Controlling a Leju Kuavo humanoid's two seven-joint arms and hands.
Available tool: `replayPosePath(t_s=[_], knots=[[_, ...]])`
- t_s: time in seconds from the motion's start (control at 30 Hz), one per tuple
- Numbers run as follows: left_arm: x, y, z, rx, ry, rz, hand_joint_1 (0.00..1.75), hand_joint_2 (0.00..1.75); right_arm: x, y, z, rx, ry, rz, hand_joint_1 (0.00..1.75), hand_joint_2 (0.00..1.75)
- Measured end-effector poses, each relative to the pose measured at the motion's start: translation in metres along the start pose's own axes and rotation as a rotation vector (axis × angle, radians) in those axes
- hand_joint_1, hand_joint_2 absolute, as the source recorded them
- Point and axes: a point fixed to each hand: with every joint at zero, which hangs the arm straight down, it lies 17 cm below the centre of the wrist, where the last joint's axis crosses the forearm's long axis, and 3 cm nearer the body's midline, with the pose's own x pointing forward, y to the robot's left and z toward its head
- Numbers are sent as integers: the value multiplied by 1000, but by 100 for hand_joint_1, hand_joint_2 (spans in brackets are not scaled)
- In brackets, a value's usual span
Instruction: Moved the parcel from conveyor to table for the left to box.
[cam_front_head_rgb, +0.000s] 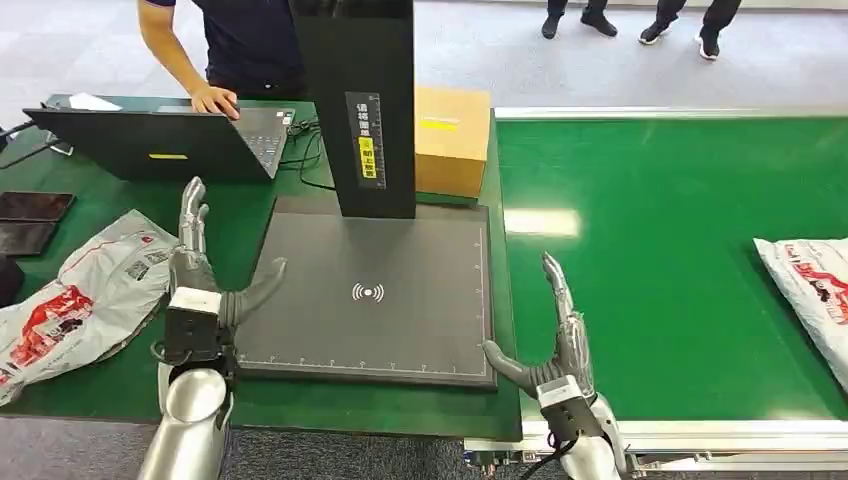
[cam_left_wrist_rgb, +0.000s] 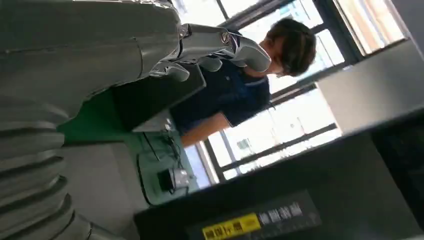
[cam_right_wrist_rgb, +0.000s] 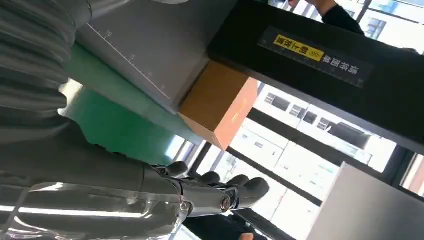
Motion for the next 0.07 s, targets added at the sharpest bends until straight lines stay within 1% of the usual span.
replayPosePath(t_s=[0.07], knots=[[-3, -11, 4, -25, 12, 58, 0, 175, -1, 1, -2, 2, -1, -1, 0, 175]])
